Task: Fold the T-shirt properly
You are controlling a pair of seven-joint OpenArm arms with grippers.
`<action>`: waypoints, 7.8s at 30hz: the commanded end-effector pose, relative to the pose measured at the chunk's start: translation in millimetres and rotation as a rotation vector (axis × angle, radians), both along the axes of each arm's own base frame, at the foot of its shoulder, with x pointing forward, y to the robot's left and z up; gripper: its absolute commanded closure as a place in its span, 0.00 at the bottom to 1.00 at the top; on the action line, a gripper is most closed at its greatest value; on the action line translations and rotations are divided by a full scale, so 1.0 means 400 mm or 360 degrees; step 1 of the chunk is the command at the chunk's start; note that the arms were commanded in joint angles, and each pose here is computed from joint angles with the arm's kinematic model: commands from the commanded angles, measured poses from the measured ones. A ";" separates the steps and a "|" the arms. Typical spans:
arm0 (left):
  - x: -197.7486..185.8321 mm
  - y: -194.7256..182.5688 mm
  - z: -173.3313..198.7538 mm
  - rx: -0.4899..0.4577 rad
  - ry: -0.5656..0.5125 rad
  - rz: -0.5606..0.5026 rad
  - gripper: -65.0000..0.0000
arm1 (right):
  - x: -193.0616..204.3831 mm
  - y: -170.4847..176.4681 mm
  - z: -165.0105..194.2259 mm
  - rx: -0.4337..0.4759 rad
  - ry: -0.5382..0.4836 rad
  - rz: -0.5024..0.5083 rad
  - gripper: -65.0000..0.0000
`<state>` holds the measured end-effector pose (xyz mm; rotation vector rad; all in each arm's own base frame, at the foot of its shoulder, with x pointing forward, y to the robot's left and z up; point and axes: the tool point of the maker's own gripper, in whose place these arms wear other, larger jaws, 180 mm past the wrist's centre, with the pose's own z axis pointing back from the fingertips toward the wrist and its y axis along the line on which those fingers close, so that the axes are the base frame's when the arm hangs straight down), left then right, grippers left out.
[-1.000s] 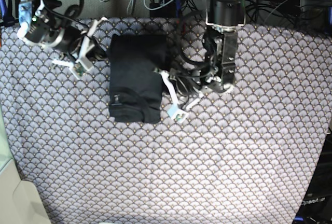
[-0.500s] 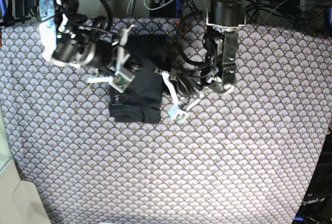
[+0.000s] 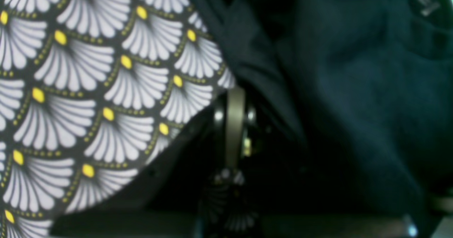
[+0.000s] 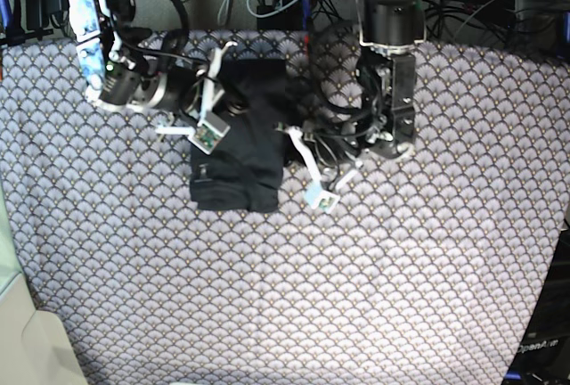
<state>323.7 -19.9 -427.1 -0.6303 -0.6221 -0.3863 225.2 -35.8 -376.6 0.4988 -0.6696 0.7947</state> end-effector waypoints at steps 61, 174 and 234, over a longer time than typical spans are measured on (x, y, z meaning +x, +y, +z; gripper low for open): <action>0.102 -0.169 0.248 -0.0264 -0.0344 -0.0280 0.99 | -0.040 -0.001 0.004 -0.0033 -0.0029 0.0144 1.00; -0.479 0.672 0.044 0.0893 0.0141 0.0257 0.99 | -0.274 -0.770 0.012 -0.0870 -0.0037 -0.0973 1.00; -0.786 0.680 -0.558 0.1398 0.0786 0.1008 0.99 | -0.603 -0.460 -0.682 -0.0785 0.0679 -0.1228 1.00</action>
